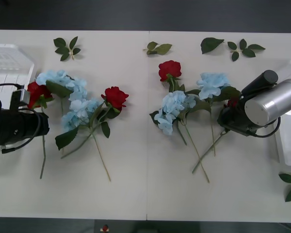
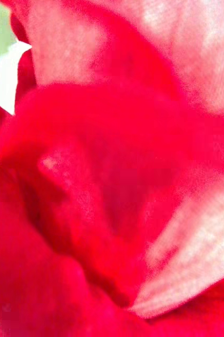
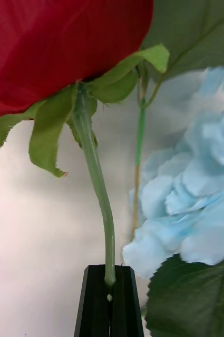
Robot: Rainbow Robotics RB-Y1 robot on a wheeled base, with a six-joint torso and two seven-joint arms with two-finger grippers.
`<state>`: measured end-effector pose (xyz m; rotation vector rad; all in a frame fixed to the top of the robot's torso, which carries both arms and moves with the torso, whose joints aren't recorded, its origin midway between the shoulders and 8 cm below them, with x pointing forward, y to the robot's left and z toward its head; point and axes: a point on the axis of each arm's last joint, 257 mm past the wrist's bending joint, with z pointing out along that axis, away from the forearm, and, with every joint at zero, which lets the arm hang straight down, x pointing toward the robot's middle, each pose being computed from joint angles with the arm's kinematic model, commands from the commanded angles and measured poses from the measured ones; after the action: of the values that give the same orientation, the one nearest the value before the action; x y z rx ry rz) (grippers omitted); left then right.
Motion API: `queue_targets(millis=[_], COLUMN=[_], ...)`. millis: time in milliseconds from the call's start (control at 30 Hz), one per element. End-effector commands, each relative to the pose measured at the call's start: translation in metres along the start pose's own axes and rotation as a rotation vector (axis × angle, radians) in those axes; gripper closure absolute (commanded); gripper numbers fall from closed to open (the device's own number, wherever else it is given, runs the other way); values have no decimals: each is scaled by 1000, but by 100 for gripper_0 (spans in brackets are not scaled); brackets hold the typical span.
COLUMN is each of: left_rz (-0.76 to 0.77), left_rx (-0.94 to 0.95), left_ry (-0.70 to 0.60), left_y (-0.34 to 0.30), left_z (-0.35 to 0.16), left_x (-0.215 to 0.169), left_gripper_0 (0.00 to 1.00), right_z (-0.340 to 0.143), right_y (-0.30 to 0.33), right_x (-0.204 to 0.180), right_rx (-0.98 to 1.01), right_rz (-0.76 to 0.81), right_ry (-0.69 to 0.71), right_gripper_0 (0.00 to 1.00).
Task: Put the red flowers into the right box and the blue flowers into the left box
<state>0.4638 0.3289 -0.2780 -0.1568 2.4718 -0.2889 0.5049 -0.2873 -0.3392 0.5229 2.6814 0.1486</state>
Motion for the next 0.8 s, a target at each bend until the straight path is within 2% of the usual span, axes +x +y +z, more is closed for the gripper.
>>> queue_targets(millis=[33,300,433,667,800], left_rz=[73,91,82,146,185], left_rx=[21,128,276,544,687], left_ry=[-22,6,-12,-98,-159], left_y=[2,-17,-53,-127,-172], left_z=[-45,-98,-119,-135,-141], left_x=[-18,-19,-25,-36,-40], left_gripper_0=[100,100,100,100,100], right_z=[-41,-90,-114,-127,-121], right_y=[-19,-92,-121,-142,-172], right_x=[-57,-109,-134,-161,-173], right_rx=[45,220,301,332,372], right_rz=[-161,-467,-578,-684,-691], right_ry=[-135,-201,-225,-274,-277], right_gripper_0=[100,100,100,100,100])
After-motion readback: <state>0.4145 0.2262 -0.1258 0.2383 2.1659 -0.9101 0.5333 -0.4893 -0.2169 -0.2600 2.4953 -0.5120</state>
